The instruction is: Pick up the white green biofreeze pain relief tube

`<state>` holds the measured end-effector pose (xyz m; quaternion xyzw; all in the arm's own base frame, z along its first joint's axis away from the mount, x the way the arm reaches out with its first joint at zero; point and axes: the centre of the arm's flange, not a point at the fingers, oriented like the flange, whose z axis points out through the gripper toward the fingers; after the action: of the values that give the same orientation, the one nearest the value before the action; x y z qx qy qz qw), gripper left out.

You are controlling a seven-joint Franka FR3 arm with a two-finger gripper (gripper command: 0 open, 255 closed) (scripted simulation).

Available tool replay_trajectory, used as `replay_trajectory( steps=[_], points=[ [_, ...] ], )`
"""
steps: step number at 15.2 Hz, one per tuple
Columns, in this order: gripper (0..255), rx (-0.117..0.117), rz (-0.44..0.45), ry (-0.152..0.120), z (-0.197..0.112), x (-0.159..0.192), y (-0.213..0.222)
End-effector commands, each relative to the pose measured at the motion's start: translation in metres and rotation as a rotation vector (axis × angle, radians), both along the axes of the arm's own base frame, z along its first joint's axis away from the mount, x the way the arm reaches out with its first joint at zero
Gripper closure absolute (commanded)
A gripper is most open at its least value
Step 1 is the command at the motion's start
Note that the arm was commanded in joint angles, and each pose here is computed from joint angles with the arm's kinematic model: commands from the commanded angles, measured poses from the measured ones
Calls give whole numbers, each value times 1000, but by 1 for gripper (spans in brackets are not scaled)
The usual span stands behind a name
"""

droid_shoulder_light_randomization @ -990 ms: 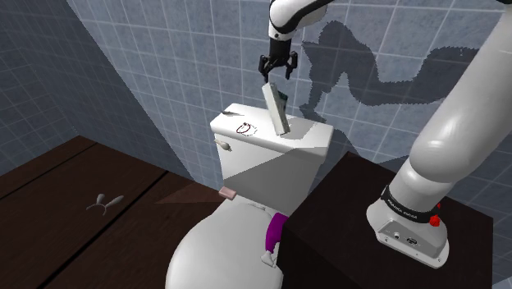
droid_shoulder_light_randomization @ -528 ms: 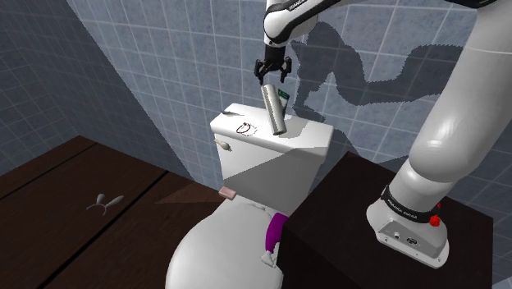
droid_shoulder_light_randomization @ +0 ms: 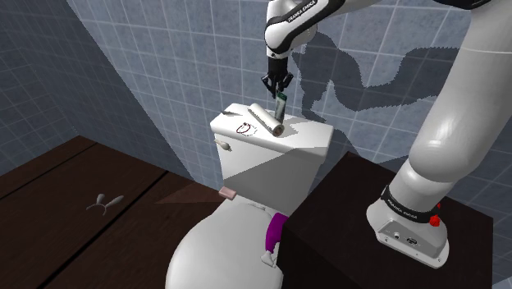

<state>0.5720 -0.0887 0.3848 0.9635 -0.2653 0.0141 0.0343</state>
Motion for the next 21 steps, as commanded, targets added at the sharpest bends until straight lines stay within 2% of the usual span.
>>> replay_trajectory(
  steps=[1,7,21],
  points=[
    [255,0,0,4,0,-1,0],
    [255,0,0,3,-2,1,2],
    [255,0,0,3,72,1,2]
  ],
)
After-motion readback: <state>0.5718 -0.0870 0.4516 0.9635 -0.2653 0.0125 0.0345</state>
